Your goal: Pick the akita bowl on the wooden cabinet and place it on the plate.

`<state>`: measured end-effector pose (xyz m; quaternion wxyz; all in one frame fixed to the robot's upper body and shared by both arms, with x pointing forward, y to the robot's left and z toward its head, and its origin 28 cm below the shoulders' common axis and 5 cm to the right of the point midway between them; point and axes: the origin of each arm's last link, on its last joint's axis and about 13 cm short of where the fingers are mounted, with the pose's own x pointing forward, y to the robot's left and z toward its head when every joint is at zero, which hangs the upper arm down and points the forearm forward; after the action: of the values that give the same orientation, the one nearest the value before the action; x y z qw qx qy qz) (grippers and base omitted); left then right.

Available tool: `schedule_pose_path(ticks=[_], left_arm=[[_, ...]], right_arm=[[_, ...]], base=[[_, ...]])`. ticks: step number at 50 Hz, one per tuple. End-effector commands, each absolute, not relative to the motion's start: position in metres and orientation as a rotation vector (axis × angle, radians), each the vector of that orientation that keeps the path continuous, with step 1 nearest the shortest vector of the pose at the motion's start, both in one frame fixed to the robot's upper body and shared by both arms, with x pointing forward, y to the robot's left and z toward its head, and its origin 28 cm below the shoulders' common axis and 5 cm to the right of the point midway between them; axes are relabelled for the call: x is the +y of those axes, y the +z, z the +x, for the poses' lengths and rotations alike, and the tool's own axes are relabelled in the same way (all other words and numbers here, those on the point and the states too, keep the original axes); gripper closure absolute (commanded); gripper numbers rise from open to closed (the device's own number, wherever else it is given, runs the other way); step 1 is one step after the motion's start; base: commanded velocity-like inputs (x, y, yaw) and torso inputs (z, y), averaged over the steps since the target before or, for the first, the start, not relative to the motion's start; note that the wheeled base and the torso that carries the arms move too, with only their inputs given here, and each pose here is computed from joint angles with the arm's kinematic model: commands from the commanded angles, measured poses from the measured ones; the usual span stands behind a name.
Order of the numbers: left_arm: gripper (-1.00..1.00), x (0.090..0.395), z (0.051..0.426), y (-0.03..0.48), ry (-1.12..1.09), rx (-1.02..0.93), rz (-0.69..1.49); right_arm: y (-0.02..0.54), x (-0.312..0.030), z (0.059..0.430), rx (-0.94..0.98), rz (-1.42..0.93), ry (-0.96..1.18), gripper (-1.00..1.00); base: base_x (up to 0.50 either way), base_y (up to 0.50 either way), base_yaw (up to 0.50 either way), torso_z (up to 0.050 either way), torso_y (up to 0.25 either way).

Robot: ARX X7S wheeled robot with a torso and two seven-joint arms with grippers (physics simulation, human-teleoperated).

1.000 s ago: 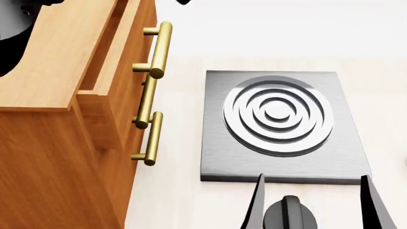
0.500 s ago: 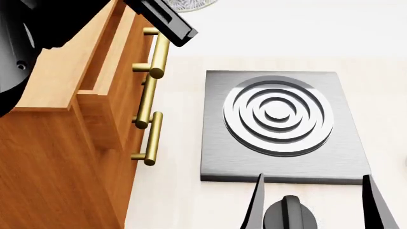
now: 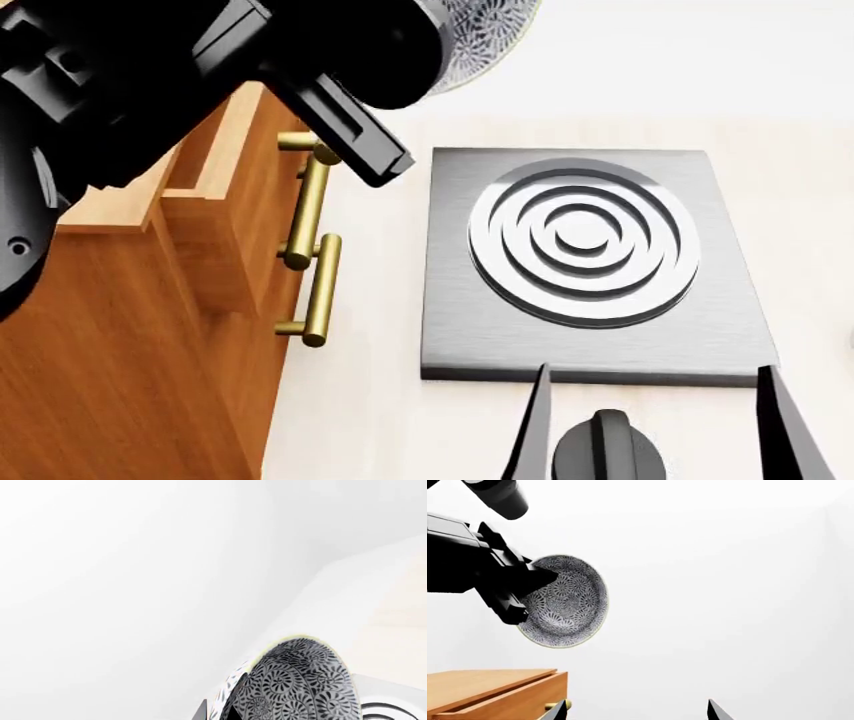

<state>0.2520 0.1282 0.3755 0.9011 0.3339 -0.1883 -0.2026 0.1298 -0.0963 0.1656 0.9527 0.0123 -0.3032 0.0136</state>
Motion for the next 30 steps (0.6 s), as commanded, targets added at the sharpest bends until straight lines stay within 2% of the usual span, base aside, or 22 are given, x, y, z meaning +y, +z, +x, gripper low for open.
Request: schedule_pose_path(ticks=[1, 30], left_arm=[[1.00, 0.126, 0.246, 0.366, -0.441, -0.421, 0.656], [1.00, 0.128, 0.256, 0.362, -0.548, -0.485, 0.694]], right_arm=[[0.167, -0.097, 0.130, -0.641, 0.012, 0.027, -1.00], [0.172, -0.096, 0.130, -0.650, 0.024, 0.038, -1.00]], base=[[0.00, 0.00, 0.00, 0.000, 0.000], [0.00, 0.00, 0.00, 0.001, 0.001]])
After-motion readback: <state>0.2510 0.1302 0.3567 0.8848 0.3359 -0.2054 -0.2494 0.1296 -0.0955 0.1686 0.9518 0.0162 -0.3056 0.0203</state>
